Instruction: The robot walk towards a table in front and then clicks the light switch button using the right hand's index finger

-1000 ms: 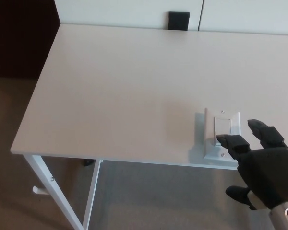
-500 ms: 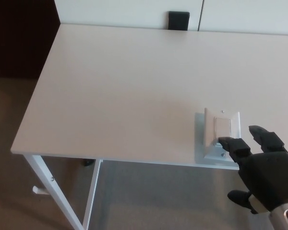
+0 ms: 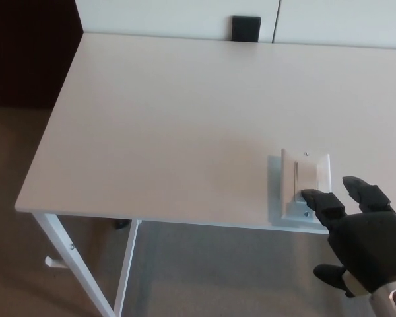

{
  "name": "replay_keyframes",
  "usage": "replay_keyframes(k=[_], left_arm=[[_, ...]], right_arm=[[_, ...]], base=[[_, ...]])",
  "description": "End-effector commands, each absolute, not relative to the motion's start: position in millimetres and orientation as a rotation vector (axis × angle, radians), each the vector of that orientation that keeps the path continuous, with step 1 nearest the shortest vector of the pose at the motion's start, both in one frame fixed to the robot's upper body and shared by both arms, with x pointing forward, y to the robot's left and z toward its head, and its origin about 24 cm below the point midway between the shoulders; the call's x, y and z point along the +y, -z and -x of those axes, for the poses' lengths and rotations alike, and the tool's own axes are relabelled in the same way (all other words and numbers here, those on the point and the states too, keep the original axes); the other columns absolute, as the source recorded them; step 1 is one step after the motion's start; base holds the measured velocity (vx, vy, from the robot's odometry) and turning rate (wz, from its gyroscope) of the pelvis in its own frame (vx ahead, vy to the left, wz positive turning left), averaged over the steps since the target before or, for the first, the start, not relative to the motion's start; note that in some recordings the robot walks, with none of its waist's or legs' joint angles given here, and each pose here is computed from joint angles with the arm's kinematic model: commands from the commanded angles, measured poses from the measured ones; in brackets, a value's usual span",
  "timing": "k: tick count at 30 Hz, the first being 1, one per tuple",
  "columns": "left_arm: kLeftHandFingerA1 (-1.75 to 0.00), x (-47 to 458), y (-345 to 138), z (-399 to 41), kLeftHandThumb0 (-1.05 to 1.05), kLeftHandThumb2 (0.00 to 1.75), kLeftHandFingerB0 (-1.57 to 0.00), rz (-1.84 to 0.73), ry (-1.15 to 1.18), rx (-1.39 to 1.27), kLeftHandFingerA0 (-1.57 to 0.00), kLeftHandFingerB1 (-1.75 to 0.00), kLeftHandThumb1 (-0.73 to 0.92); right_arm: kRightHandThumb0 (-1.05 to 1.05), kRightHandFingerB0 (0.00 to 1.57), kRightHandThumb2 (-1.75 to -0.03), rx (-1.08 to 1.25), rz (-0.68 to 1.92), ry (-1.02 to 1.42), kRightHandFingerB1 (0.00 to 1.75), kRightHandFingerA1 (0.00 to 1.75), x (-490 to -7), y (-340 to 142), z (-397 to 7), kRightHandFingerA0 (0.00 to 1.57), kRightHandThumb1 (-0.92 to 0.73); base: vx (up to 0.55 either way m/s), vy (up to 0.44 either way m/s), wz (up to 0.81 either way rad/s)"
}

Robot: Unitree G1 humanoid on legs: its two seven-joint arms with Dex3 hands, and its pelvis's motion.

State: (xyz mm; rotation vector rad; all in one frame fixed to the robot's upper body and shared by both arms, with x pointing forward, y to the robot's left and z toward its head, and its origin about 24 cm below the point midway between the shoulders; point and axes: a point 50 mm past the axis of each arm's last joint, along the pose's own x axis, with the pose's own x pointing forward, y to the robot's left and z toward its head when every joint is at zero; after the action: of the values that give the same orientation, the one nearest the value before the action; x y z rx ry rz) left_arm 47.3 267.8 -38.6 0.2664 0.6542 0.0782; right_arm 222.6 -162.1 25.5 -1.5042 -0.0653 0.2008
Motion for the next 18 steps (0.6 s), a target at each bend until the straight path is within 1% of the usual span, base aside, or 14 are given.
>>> replay_keyframes(k=[1, 2, 3, 4, 5, 9, 10, 11, 13, 14, 15, 16, 17, 18], left_arm=[[-0.41, 269.4, 36.1, -49.5, -0.11, 0.57, -0.37, -0.300, -0.058, 0.642, -0.51, -0.38, 0.60], [-0.41, 269.1, 36.0, -49.6, -0.11, 0.57, -0.37, -0.297, -0.059, 0.643, -0.50, -0.38, 0.60], [-0.41, 269.1, 36.0, -49.6, -0.11, 0.57, -0.37, -0.297, -0.059, 0.643, -0.50, -0.38, 0.60], [-0.41, 268.6, 35.3, -49.8, -0.12, 0.57, -0.37, -0.296, -0.059, 0.643, -0.50, -0.38, 0.59], [-0.41, 268.7, 35.5, -49.7, -0.11, 0.57, -0.37, -0.291, -0.060, 0.646, -0.49, -0.38, 0.60], [-0.41, 268.6, 35.2, -51.3, -0.11, 0.57, -0.37, -0.284, -0.061, 0.650, -0.49, -0.38, 0.60], [-0.41, 268.6, 35.0, -51.9, -0.11, 0.57, -0.36, -0.282, -0.062, 0.649, -0.49, -0.38, 0.60], [-0.41, 268.6, 34.8, -52.6, -0.11, 0.57, -0.37, -0.281, -0.061, 0.647, -0.49, -0.38, 0.60], [-0.41, 268.7, 34.8, -52.6, -0.11, 0.57, -0.37, -0.284, -0.059, 0.645, -0.49, -0.38, 0.60], [-0.41, 268.7, 34.7, -53.7, -0.12, 0.57, -0.37, -0.284, -0.060, 0.643, -0.49, -0.38, 0.60], [-0.41, 268.7, 34.6, -55.5, -0.12, 0.57, -0.37, -0.283, -0.060, 0.640, -0.49, -0.38, 0.60], [-0.41, 269.8, 36.1, -57.6, -0.10, 0.57, -0.37, -0.289, -0.061, 0.641, -0.50, -0.38, 0.60], [-0.41, 270.8, 36.8, -58.1, -0.10, 0.57, -0.37, -0.285, -0.059, 0.639, -0.49, -0.38, 0.60], [-0.42, 271.0, 37.4, -58.5, -0.10, 0.57, -0.37, -0.287, -0.059, 0.638, -0.49, -0.38, 0.60]], right_arm=[[-0.66, 0.40, -0.57, -0.018, 1.517, -0.219, 0.34, 0.29, -169.4, -21.6, -219.1, 0.06, -0.55], [-0.67, 0.28, -0.80, -0.030, 1.510, -0.214, 0.45, 0.22, -169.3, -24.9, -218.6, 0.06, -0.45], [-0.67, 0.28, -0.80, -0.030, 1.510, -0.214, 0.45, 0.22, -169.3, -24.9, -218.6, 0.06, -0.45], [-0.68, 0.22, -0.78, -0.051, 1.498, -0.202, 0.43, 0.21, -168.9, -29.3, -218.2, 0.06, -0.45], [-0.66, 0.16, -0.80, -0.082, 1.480, -0.182, 0.41, 0.19, -168.0, -35.9, -217.5, 0.03, -0.44], [-0.65, 0.14, -0.80, -0.189, 1.392, -0.118, 0.40, 0.18, -163.1, -62.2, -213.3, 0.01, -0.44], [-0.68, 0.16, -0.58, -0.205, 1.387, -0.109, 0.27, 0.23, -162.3, -66.7, -212.5, 0.00, -0.57], [-0.73, 0.12, -0.65, -0.263, 1.369, -0.080, 0.28, 0.18, -160.3, -79.0, -209.3, 0.00, -0.50], [-0.73, 0.12, -0.65, -0.312, 1.350, -0.058, 0.28, 0.18, -159.1, -87.9, -205.6, 0.00, -0.50], [-0.70, 0.12, -0.58, -0.324, 1.339, -0.053, 0.27, 0.18, -158.8, -91.1, -204.9, 0.00, -0.57], [-0.70, 0.12, -0.58, -0.343, 1.324, -0.044, 0.27, 0.18, -158.4, -95.8, -203.8, 0.00, -0.57], [-0.71, 0.10, -0.82, -0.389, 1.275, -0.043, 0.36, 0.11, -155.5, -112.1, -190.8, 0.00, -0.46], [-0.77, 0.12, -0.81, -0.399, 1.264, -0.045, 0.35, 0.04, -155.0, -114.4, -186.6, 0.00, -0.50], [-0.65, 0.11, -0.81, -0.398, 1.255, -0.049, 0.40, 0.19, -155.1, -114.0, -183.0, 0.00, -0.43]], base=[[0.00, 0.000, 0.00], [0.00, 0.000, 0.00], [0.00, 0.000, 0.00], [0.00, 0.000, 0.00], [0.00, 0.000, 0.00], [0.00, 0.000, 0.00], [0.00, 0.000, 0.00], [0.00, 0.000, 0.00], [0.00, 0.000, 0.00], [0.00, 0.000, 0.00], [0.00, 0.000, 0.00], [0.00, 0.000, 0.00], [0.00, 0.000, 0.00], [0.00, 0.000, 0.00]])
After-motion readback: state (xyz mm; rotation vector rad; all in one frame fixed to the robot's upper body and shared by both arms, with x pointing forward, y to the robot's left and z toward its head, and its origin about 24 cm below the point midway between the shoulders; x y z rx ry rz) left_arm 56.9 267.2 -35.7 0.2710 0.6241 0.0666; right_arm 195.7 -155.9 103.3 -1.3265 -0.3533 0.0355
